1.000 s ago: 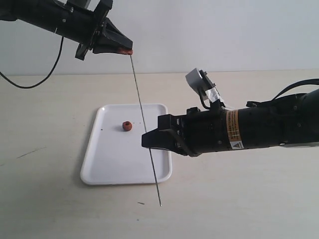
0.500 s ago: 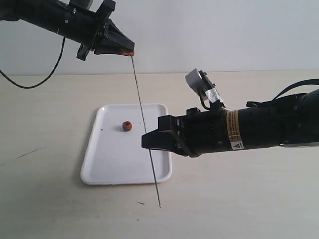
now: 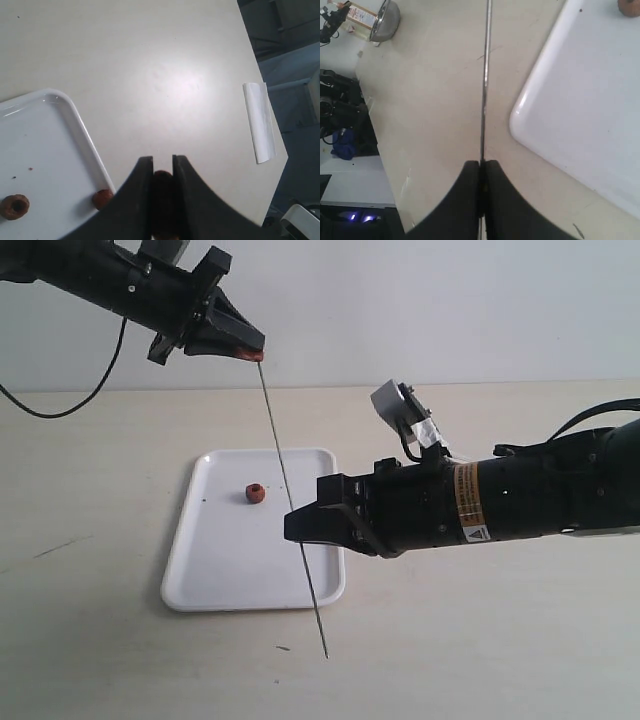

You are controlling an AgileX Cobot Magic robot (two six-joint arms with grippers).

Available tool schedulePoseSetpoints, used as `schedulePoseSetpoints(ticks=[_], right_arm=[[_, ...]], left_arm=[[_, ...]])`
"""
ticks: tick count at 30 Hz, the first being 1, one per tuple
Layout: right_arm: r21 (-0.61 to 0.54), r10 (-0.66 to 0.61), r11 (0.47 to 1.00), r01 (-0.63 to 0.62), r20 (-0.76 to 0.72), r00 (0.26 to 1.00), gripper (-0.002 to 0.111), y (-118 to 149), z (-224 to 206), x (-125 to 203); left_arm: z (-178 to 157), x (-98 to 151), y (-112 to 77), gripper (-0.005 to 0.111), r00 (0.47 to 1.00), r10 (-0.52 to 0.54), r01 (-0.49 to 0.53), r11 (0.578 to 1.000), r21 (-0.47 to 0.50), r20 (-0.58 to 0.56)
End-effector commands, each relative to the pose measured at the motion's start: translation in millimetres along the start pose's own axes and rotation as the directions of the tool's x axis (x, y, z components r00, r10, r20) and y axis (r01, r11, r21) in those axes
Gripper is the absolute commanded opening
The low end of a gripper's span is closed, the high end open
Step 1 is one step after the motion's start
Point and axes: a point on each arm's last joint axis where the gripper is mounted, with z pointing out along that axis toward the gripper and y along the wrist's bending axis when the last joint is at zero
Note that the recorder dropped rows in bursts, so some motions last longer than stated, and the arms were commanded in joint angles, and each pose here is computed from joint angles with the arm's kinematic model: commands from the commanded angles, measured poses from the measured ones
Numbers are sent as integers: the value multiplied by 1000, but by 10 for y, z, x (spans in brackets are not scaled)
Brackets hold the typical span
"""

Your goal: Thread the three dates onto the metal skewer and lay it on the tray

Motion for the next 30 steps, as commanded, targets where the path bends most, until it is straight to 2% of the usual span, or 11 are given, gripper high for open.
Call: schedulePoseSetpoints(ticks=[1,18,30], right_arm=[[-23,-16,1000,16,4,1000,0,15,-7,-23],[-22,-23,999,23,-7,1000,0,14,-7,-13],[-32,-12,999,12,-16,1000,0,23,-7,-4]], left_arm=[[-13,7,-38,0,1000,14,-14,1000,-1,-6],[-22,8,-24,0,1000,14,-14,1000,-10,-7],[-22,5,-31,0,996,-87,87,996,-2,-4]])
